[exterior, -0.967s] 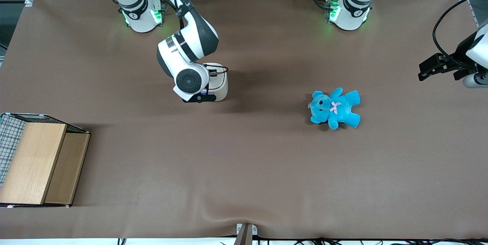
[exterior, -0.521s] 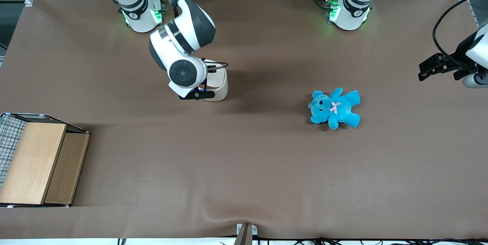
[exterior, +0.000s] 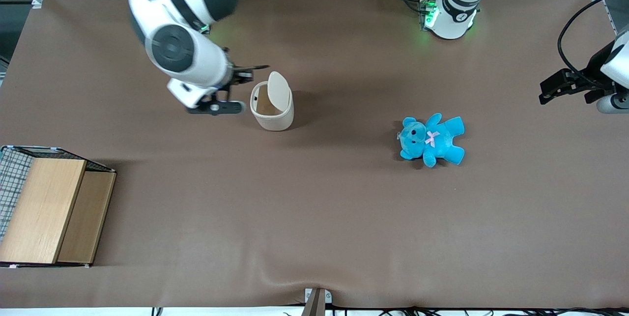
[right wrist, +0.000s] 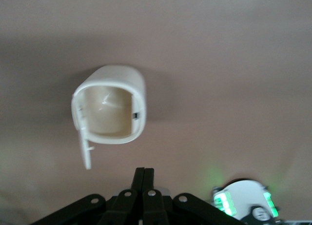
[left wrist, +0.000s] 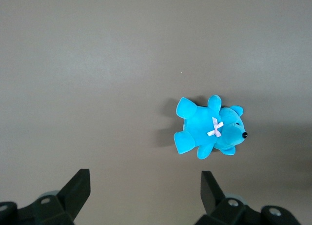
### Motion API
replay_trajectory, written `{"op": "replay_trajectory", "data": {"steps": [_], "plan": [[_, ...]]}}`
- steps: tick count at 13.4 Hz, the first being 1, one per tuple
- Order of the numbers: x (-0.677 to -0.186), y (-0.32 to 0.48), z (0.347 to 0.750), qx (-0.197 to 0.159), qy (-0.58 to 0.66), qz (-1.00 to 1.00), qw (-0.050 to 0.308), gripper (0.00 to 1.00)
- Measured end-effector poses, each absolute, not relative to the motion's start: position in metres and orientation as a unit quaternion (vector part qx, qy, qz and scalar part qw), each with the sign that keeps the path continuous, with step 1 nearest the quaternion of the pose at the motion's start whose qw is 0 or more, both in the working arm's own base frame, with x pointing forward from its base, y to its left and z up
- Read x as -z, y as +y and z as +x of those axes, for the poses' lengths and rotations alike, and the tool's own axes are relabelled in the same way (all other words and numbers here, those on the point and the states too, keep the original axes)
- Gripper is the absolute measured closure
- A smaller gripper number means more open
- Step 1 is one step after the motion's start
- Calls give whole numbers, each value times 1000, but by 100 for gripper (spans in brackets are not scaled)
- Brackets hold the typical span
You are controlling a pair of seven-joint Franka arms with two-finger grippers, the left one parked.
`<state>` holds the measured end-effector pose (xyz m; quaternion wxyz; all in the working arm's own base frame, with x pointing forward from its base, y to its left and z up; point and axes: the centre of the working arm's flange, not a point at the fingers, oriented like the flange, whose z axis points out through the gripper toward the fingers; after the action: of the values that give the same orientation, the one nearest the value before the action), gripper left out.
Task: Open trash can with right arm
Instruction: 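Release the lid and withdraw the right gripper away from the trash can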
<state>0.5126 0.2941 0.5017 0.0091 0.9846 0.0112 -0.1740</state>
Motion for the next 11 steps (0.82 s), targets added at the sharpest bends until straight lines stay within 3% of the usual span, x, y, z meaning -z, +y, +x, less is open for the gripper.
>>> {"op": "replay_trajectory", "data": {"steps": [2, 3, 11], "plan": [[-514, 260, 528, 157, 31, 987, 10, 99], [-518, 239, 538, 151, 41, 988, 6, 92], [-547, 94, 583, 106, 65, 992, -19, 7]]}}
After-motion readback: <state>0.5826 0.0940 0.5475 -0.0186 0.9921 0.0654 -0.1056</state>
